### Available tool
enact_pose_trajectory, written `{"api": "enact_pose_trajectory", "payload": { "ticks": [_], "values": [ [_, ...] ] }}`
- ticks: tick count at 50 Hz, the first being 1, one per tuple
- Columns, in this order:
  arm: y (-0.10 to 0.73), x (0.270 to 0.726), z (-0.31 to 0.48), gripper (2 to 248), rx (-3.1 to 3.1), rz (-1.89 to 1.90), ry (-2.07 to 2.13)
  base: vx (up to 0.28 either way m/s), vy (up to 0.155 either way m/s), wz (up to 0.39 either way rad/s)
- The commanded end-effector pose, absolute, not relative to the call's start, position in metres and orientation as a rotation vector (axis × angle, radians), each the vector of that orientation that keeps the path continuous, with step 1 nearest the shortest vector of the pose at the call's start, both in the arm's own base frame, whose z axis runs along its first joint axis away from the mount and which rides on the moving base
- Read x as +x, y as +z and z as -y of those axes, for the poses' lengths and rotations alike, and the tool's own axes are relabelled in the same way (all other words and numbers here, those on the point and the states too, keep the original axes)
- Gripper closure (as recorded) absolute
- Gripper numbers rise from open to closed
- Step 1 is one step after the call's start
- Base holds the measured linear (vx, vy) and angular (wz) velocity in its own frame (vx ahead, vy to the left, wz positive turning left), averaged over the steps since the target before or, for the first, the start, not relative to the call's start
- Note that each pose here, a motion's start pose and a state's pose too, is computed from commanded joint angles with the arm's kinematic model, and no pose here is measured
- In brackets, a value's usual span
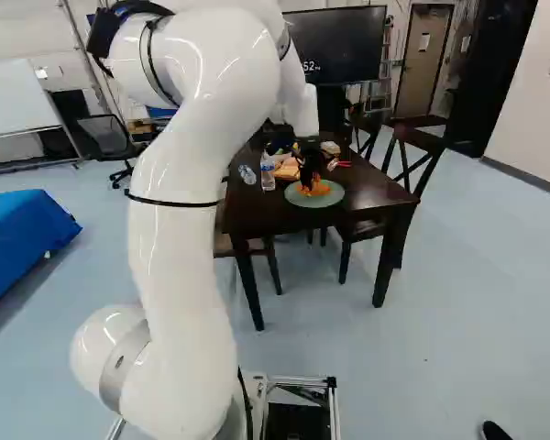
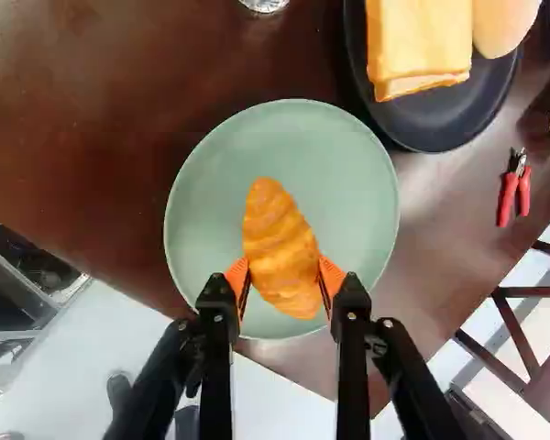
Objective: Move the croissant to the empty plate
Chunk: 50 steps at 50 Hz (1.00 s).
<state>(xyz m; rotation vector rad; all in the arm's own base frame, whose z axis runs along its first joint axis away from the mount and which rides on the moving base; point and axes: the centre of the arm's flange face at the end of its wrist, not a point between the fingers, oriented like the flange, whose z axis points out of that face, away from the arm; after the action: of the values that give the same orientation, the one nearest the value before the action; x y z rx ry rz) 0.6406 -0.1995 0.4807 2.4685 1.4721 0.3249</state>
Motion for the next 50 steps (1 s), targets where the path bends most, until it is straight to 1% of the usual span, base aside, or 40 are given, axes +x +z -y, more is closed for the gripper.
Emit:
{"api": "enact_pose_trajectory", "payload": {
  "ticks": [3, 4, 8, 9, 14, 15, 19, 20, 50],
  "values": [
    [0.481, 0.641, 0.199, 133, 2.469, -1.472, 0.325, 0.000, 0.000, 0.000],
    [0.481, 0.641, 0.199, 105, 2.469, -1.472, 0.325, 0.000, 0.000, 0.000],
    [0.481, 0.641, 0.199, 105, 2.469, -1.472, 0.325, 0.000, 0.000, 0.000],
    [0.481, 0.641, 0.199, 73, 2.469, -1.472, 0.325, 0.000, 0.000, 0.000],
    [0.481, 0.641, 0.199, 73, 2.469, -1.472, 0.325, 0.000, 0.000, 0.000],
    [0.481, 0.641, 0.199, 39, 2.469, -1.472, 0.325, 0.000, 0.000, 0.000],
    [0.481, 0.641, 0.199, 39, 2.469, -1.472, 0.325, 0.000, 0.000, 0.000],
    [0.481, 0.641, 0.199, 5, 2.469, -1.472, 0.325, 0.000, 0.000, 0.000],
    [0.515, 0.631, 0.196, 3, 2.434, -1.451, 0.367, 0.000, 0.000, 0.000]
  ]
}}
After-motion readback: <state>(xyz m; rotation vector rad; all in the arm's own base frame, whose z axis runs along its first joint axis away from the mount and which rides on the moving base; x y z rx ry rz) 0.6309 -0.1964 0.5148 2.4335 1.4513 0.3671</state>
